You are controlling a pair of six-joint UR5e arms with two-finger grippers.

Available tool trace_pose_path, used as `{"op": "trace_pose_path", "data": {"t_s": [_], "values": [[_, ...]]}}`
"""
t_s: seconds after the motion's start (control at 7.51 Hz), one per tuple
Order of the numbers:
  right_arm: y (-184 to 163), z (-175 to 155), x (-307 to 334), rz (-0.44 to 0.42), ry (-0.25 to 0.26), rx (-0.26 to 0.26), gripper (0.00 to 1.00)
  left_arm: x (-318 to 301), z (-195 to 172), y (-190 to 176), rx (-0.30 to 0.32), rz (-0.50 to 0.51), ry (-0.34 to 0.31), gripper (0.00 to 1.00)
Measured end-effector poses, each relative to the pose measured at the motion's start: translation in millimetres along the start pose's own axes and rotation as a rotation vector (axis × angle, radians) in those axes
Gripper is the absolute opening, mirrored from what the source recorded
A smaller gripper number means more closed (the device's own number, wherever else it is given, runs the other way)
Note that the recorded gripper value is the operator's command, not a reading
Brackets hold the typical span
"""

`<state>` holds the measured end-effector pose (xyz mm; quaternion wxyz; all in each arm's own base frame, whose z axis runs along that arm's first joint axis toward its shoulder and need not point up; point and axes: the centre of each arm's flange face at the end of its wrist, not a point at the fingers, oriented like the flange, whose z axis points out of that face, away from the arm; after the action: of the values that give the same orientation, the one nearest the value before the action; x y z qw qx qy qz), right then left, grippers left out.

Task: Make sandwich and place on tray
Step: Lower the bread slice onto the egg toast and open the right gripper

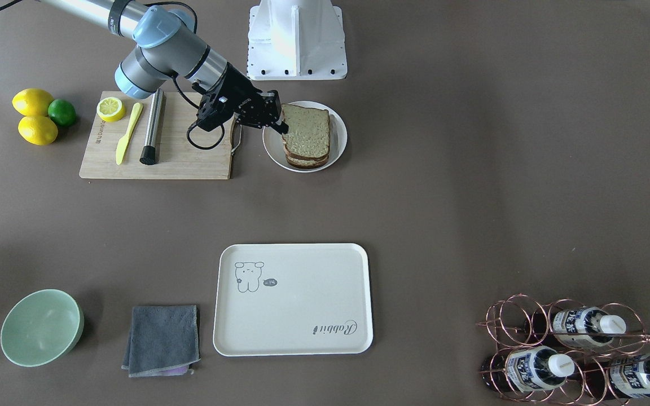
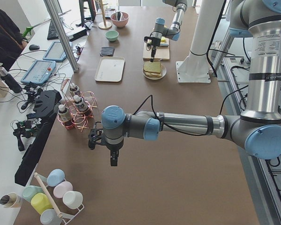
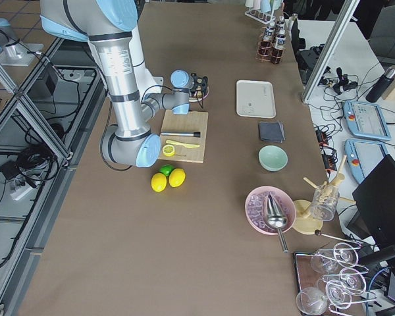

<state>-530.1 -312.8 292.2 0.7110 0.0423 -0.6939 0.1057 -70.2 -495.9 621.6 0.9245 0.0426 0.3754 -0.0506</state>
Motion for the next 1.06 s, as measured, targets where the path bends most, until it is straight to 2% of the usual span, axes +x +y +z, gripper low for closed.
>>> {"op": "trace_pose_path", "data": {"t_s": [0.67,0.8,0.93,1.06], "values": [[12.8,15.9,3.6,0.0,0.009,0.01,0.0,1.4,-1.8,-5.0,0.004,0.0,-0.001,0.98],[12.9,15.9,3.9,-0.001,0.009,0.01,0.12,1.1,-1.3,-6.3,0.003,-0.001,-0.001,0.98],[12.1,15.5,4.9,-0.004,0.01,0.012,0.14,0.5,-0.6,-6.8,0.002,-0.001,-0.001,0.98],[10.4,14.9,6.1,-0.005,0.013,0.014,0.37,0.0,-0.1,-6.9,0.001,-0.002,-0.001,0.98]]}}
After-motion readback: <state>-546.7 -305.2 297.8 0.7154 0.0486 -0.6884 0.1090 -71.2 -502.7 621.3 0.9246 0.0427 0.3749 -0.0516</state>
